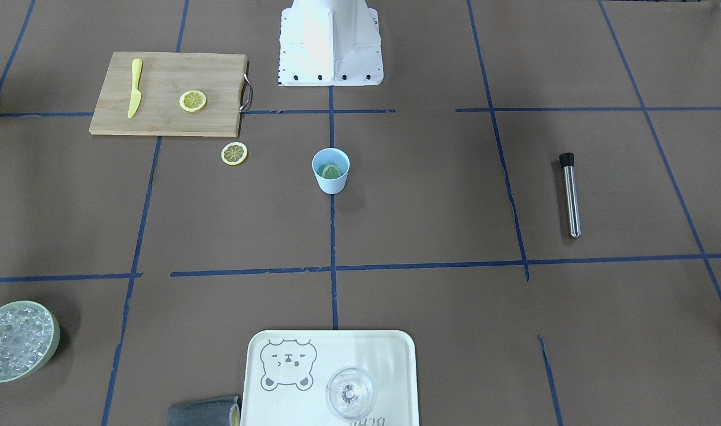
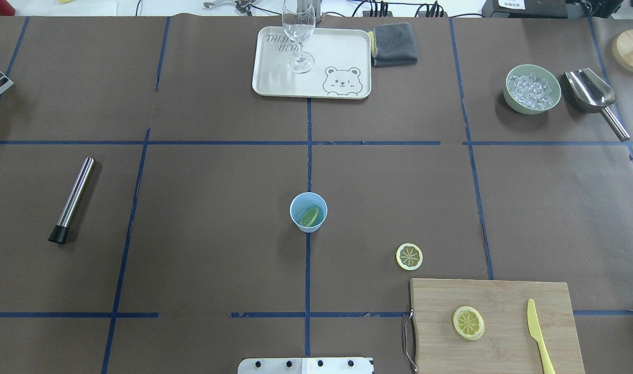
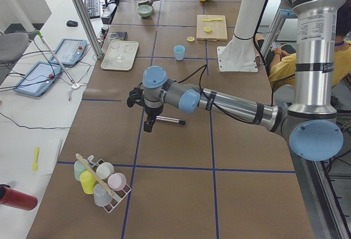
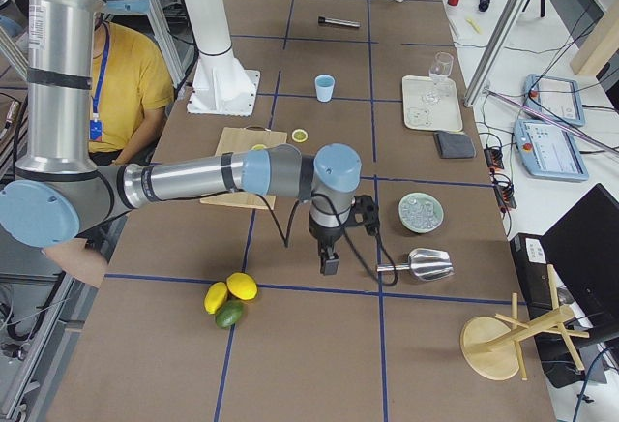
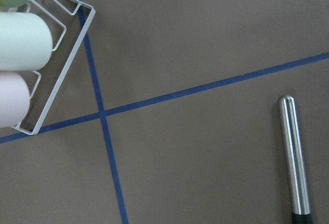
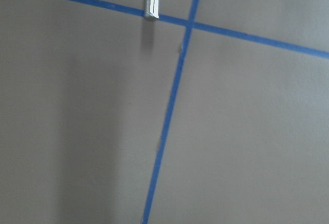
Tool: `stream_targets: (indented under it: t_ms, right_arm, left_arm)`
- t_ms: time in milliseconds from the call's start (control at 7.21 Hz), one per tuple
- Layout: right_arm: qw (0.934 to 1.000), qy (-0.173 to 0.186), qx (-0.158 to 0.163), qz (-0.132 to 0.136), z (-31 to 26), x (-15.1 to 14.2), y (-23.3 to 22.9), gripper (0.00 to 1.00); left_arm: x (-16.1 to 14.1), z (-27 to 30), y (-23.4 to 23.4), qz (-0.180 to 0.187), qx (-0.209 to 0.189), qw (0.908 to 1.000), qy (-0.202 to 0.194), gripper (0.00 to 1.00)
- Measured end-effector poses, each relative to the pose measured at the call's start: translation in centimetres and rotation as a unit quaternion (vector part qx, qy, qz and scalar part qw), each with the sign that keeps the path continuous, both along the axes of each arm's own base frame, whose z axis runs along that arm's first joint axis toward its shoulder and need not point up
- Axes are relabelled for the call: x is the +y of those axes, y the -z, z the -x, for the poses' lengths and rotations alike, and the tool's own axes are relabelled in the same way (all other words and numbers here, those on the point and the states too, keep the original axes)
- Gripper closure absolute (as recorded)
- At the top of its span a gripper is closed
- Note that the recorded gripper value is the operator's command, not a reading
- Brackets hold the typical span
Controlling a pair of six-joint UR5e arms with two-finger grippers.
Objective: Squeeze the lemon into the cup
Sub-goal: 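Move the left gripper to the steel muddler rod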
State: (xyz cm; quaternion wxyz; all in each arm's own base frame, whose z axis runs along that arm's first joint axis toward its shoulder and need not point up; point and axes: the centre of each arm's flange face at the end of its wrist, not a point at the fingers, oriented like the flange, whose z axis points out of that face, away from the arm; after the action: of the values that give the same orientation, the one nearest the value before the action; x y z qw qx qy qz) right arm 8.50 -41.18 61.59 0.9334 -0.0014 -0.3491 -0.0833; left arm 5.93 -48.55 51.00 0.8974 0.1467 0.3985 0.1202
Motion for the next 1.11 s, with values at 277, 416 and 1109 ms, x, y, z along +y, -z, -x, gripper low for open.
stream_targets:
  t_ms: [277, 416, 1109]
  right_arm:
    - [0.9993, -0.024, -0.004, 0.027, -2.1, 2.5, -2.7, 0.0]
    - [0.9992, -0.027, -0.005, 0.031, -2.3, 2.9, -3.0, 0.0]
    - [0.999, -0.027, -0.006, 0.036, -2.3, 3.6, -3.5, 0.0]
  left_arm:
    - [-2.5, -3.1, 4.6, -0.112, 0.038, 0.9929, -0.012, 0.0]
    - [-3.7, -4.4, 5.8, -0.151, 0.061, 0.9867, -0.012, 0.0]
    - [1.9, -15.6, 1.7, -0.06, 0.106, 0.9907, 0.061, 0.0]
